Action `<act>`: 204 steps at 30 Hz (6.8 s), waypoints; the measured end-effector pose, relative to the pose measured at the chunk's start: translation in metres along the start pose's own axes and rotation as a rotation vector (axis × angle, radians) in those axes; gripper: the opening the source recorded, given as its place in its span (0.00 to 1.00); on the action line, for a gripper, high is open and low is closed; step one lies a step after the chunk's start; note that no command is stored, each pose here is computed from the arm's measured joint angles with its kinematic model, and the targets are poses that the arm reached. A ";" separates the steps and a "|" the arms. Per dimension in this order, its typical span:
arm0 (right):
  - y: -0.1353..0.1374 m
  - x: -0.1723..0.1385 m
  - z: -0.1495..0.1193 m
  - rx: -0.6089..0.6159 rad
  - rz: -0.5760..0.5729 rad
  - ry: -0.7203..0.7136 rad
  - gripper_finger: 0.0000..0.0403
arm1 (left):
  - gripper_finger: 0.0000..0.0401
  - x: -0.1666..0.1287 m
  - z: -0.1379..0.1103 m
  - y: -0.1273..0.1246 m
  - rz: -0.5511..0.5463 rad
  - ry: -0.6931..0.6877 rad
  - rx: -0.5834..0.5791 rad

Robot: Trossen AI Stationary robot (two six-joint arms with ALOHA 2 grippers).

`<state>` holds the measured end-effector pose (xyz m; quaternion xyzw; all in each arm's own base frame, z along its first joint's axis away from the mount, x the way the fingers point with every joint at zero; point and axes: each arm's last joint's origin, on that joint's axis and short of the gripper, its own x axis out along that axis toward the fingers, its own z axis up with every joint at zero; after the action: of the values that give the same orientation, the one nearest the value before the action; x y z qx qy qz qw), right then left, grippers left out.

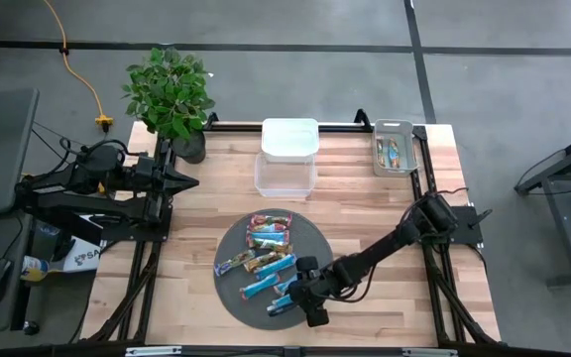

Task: Pick and place Granola Bars by type
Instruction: Put the blue granola bar into the white bin

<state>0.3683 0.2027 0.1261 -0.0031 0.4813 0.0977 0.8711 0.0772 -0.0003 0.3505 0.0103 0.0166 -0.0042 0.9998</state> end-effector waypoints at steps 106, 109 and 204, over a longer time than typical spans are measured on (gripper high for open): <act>-0.461 -0.154 0.046 0.642 -0.399 0.137 0.05 | 0.00 0.000 0.000 0.000 0.000 0.000 0.000; -0.462 -0.149 0.045 0.639 -0.379 0.146 0.05 | 0.00 0.000 0.000 0.000 0.000 0.000 0.000; -0.115 -0.041 0.184 -0.162 0.003 -0.245 0.25 | 0.00 0.000 0.000 0.000 0.000 0.000 0.000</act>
<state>0.5209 0.1016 0.2492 -0.0609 0.3618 0.1374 0.9201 0.0771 -0.0003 0.3506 0.0101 0.0166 -0.0042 0.9998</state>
